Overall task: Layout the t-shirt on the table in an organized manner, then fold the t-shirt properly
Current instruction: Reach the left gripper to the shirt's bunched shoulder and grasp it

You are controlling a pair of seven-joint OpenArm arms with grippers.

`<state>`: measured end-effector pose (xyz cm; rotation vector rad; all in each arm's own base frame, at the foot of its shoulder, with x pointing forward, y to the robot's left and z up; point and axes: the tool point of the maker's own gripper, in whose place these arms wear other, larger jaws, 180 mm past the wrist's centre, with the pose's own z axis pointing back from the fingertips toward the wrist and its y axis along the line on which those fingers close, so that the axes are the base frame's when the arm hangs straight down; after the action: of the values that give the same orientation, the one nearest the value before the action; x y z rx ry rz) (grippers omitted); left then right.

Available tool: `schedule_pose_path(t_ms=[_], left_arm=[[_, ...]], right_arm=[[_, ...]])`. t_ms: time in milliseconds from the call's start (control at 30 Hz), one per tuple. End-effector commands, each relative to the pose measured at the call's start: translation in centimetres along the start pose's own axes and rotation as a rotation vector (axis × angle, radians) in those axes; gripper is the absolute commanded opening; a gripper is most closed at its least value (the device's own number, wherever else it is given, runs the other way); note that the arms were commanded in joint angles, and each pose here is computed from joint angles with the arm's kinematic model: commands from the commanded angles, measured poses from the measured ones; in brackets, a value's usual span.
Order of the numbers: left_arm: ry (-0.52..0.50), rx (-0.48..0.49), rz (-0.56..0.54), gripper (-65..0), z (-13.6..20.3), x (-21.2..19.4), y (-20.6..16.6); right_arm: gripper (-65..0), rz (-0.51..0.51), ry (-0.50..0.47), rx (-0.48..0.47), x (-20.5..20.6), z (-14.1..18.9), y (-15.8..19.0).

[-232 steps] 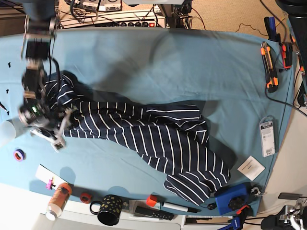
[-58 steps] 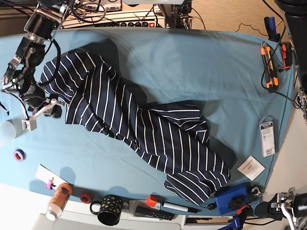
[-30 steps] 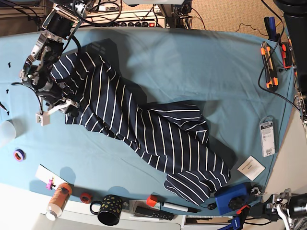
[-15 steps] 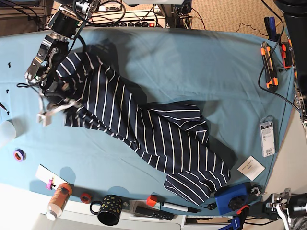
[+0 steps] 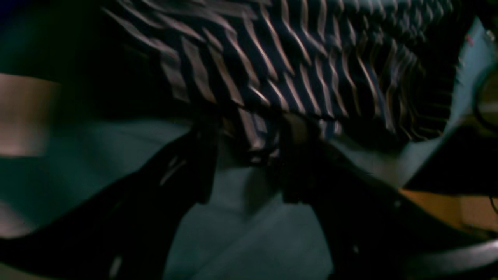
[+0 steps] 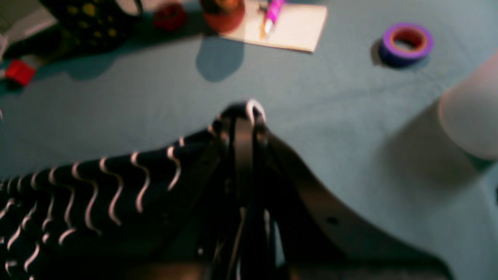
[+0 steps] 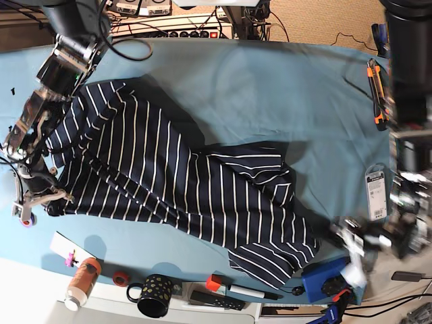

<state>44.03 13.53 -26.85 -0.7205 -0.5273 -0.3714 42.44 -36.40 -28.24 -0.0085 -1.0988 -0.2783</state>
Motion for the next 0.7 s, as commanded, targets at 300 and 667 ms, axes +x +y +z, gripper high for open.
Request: schedule_pose_path(t_ms=[300,667], left_arm=[[-0.023,-0.170,-0.194,-40.4,-5.3,-3.5,-8.6],[0.024,0.174,-0.405,-40.3,-5.8,-10.7,-8.8]], right_arm=[[-65.0,-0.025,-0.085,0.020,2.9,-1.6,-1.9],[-65.0,0.017,-0.082,-0.026,5.2,-0.8,-3.9]])
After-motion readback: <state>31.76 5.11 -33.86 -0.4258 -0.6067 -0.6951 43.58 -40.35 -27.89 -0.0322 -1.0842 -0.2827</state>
